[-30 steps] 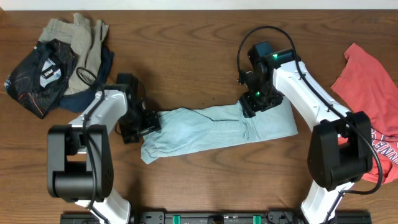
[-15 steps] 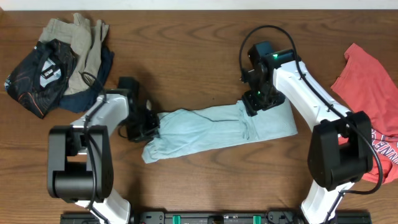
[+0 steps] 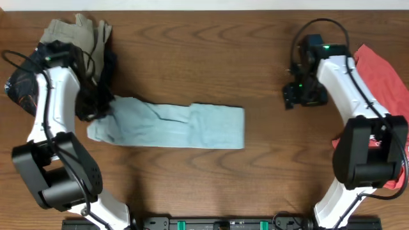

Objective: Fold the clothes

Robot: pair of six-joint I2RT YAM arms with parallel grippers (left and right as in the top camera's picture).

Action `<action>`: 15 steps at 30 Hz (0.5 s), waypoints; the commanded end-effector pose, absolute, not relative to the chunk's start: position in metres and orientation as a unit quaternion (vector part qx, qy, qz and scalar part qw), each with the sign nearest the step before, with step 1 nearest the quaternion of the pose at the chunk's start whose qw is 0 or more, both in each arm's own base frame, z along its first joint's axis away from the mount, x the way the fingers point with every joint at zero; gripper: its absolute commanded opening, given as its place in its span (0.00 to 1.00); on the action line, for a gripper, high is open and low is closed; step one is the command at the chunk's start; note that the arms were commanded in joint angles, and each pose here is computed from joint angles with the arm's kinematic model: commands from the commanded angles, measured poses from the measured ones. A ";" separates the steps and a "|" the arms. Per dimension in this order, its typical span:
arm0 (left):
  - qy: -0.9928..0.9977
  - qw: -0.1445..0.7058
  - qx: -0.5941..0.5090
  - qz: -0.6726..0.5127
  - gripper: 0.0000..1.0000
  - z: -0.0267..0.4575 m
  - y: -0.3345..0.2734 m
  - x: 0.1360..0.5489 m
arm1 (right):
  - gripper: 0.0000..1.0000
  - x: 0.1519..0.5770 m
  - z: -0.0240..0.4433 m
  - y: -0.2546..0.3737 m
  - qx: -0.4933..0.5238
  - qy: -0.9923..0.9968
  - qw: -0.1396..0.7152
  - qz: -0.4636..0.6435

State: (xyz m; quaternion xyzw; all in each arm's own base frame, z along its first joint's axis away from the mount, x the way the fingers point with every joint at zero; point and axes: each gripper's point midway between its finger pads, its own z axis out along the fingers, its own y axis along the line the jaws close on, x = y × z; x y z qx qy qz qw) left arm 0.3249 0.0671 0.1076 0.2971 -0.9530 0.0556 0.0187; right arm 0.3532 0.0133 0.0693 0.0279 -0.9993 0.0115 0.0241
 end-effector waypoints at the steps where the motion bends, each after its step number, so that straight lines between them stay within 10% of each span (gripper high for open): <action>1: -0.960 0.004 0.269 0.079 0.07 0.132 0.043 0.338 | 0.70 0.359 0.079 0.000 0.000 -1.000 0.008 0.011; 15: -0.991 0.003 0.054 0.125 0.07 0.137 -0.150 0.333 | 0.70 0.359 0.079 -0.005 -0.008 -1.000 0.009 0.009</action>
